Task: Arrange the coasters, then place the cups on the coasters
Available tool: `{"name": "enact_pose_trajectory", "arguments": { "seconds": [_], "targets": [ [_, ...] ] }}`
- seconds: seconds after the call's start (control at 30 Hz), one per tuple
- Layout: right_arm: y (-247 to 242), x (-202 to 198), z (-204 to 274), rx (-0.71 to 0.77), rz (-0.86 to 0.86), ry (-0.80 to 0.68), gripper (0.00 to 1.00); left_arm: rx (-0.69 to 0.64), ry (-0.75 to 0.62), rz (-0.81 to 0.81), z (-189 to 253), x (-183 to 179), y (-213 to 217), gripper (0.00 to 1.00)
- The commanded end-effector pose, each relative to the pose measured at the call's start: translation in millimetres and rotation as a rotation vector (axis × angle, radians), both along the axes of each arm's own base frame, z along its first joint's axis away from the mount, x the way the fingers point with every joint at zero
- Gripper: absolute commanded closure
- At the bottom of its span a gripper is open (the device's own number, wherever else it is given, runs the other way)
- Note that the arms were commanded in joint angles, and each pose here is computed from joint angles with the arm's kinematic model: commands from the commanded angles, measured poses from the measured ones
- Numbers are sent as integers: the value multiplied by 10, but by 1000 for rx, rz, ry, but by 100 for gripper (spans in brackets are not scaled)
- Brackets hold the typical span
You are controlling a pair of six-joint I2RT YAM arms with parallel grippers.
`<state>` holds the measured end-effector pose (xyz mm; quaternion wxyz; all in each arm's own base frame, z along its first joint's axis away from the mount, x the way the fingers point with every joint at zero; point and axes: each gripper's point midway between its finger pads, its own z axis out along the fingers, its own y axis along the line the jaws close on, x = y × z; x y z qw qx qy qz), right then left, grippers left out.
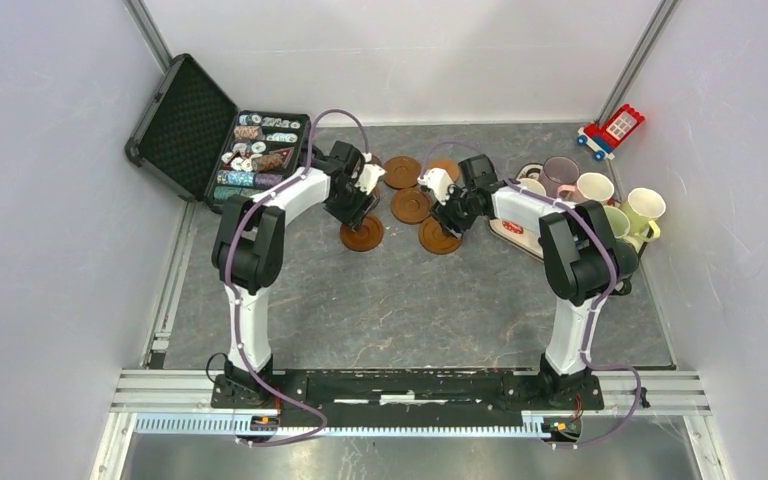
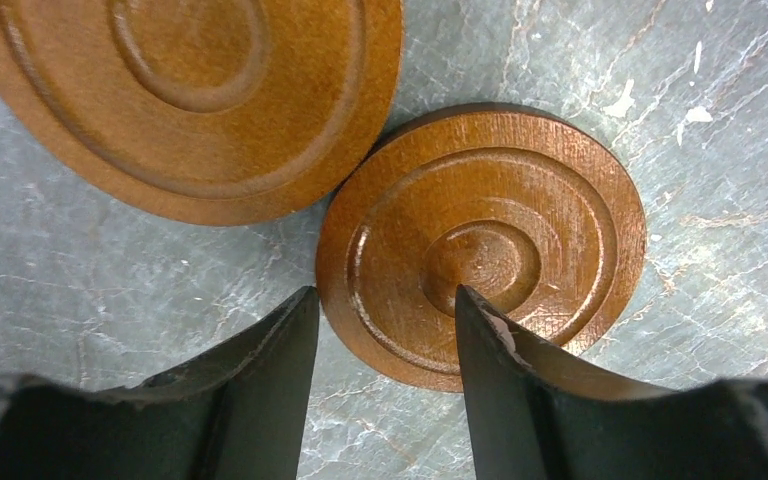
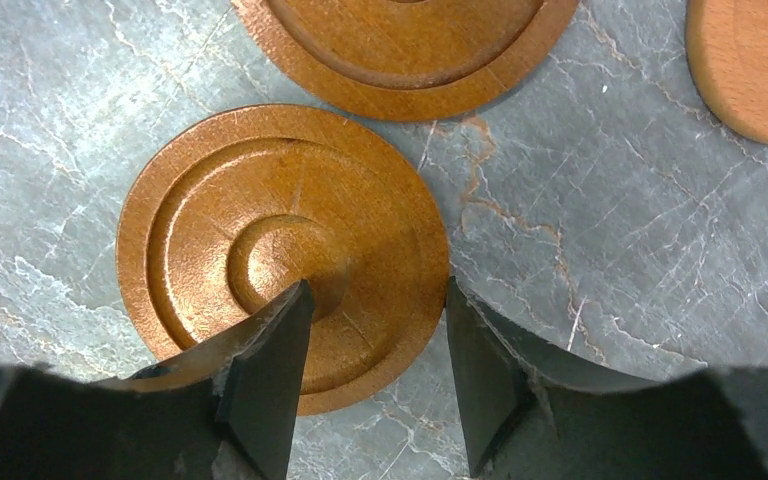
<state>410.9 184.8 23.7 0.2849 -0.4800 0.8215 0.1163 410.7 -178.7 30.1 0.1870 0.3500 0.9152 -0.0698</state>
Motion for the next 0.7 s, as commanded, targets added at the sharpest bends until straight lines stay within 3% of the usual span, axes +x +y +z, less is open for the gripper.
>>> {"name": "enact_pose_trajectory", "arguments": {
  "seconds": [0.0, 0.2, 0.67],
  "targets": [
    [53, -255, -72, 6, 26, 25, 44, 10, -31, -92, 20, -67, -31, 43],
    [29, -593, -174, -11, 32, 44, 48, 42, -3, -150, -69, -440, 86, 53],
    [115, -1550, -291, 24, 71, 120, 51, 12, 55, -239, -108, -1514, 174, 55]
  ]
}}
